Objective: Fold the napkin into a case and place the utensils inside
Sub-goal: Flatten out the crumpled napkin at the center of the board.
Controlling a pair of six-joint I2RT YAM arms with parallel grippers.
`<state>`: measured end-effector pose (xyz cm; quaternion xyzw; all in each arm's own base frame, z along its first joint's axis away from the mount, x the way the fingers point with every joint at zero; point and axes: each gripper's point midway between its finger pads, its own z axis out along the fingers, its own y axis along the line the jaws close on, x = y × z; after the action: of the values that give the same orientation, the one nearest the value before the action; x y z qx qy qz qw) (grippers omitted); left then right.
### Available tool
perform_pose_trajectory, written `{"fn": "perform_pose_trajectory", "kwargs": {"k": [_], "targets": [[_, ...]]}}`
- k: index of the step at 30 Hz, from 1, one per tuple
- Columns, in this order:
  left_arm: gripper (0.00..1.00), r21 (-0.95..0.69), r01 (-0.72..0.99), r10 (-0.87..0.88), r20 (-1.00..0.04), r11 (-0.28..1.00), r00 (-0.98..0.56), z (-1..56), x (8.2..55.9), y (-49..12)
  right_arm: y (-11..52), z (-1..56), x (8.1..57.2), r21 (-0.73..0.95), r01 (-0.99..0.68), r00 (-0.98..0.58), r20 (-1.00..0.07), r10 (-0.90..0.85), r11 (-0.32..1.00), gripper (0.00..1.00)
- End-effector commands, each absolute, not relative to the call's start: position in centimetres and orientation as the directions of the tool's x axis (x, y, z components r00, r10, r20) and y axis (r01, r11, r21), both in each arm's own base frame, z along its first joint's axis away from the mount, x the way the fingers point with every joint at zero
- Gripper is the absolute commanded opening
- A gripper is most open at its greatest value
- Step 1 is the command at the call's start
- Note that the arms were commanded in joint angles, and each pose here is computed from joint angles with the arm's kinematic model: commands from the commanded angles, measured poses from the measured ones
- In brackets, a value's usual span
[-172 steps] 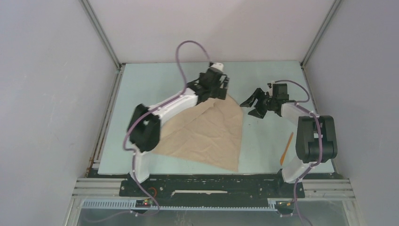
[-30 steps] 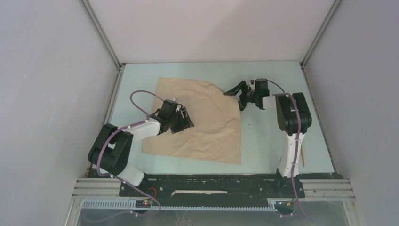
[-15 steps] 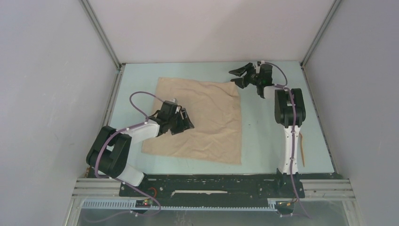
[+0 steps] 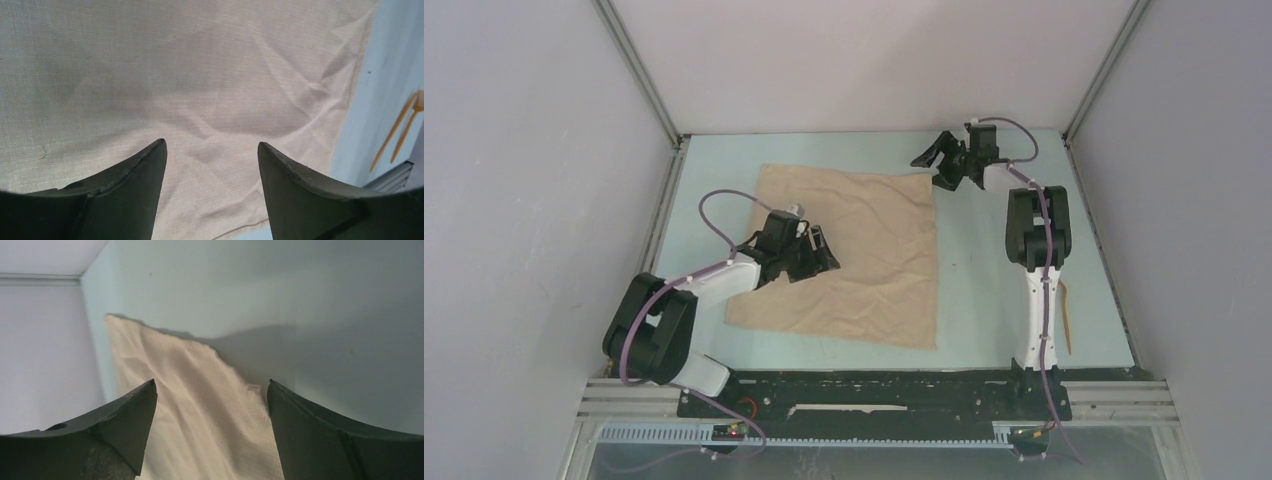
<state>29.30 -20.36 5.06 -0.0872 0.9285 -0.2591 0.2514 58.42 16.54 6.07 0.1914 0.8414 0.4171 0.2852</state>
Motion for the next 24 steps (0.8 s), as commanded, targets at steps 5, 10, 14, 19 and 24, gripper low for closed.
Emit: {"fn": "perform_pose_trajectory", "kwargs": {"k": [5, 10, 14, 19, 24], "targets": [[0.75, -0.616, 0.157, -0.286, -0.557, 0.772, -0.780, 14.0, 28.3, -21.4, 15.1, 6.2, 58.5, 0.548, -0.019, -0.809, -0.500, 0.309, 0.836, 0.83], [0.75, -0.599, 0.193, -0.293, -0.616, 0.777, -0.732, 17.2, 26.8, -19.9, 14.8, 4.9, 58.3, 0.427, 0.044, -0.813, -0.510, 0.280, 0.903, 0.78], [0.75, -0.588, 0.203, -0.299, -0.641, 0.783, -0.707, 19.0, 26.3, -19.0, 14.3, 3.1, 57.3, 0.316, 0.116, -0.827, -0.495, 0.268, 0.942, 0.79], [0.75, -0.575, 0.211, -0.294, -0.659, 0.791, -0.692, 20.2, 26.2, -18.6, 13.4, 1.2, 56.3, 0.192, 0.185, -0.850, -0.461, 0.255, 0.964, 0.74], [0.75, -0.579, 0.209, -0.310, -0.666, 0.788, -0.678, 21.1, 26.1, -18.1, 13.0, 0.3, 56.7, 0.107, 0.218, -0.853, -0.462, 0.242, 0.970, 0.51]]}}
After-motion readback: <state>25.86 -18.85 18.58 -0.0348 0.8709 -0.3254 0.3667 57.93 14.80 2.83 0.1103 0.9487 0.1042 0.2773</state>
